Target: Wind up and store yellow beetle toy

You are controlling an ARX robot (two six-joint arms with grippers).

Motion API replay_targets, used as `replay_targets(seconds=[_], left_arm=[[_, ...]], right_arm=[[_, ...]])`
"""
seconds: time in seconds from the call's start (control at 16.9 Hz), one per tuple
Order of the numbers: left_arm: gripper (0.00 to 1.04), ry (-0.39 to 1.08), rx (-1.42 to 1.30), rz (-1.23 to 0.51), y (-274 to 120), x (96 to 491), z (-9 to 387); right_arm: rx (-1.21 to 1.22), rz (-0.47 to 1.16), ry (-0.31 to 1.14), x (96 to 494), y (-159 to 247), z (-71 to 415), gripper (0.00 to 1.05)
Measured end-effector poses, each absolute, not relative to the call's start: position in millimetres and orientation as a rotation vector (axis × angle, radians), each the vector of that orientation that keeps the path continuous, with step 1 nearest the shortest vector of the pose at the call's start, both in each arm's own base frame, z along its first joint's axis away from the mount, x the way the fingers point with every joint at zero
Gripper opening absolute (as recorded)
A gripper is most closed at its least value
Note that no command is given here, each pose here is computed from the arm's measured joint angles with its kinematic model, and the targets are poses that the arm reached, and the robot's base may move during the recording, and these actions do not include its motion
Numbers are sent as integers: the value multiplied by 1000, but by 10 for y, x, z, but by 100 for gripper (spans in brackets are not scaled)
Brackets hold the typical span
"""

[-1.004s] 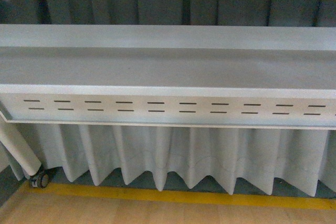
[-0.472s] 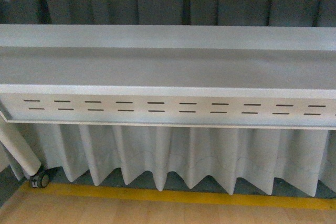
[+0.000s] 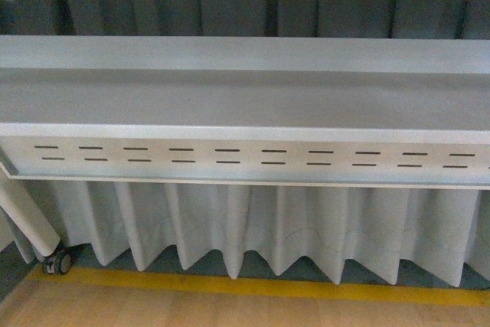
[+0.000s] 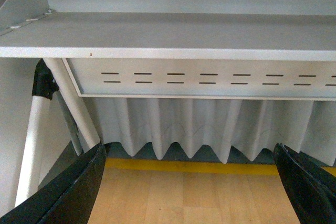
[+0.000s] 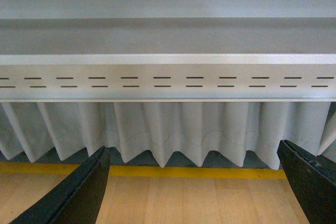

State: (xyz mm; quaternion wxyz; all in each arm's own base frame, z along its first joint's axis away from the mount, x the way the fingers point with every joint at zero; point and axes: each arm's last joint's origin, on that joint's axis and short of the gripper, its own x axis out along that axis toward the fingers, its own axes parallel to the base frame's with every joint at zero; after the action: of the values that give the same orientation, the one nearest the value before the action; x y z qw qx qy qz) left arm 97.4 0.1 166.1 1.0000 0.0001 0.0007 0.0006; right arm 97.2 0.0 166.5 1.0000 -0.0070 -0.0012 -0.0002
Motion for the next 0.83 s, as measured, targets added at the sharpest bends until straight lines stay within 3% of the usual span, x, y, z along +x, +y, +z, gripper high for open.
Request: replay_targets(seconds=[0.83], left_arm=[[98,1,1,1,1,974,1661]], right_arm=[[-14,0,-3,972,0,1665,98]])
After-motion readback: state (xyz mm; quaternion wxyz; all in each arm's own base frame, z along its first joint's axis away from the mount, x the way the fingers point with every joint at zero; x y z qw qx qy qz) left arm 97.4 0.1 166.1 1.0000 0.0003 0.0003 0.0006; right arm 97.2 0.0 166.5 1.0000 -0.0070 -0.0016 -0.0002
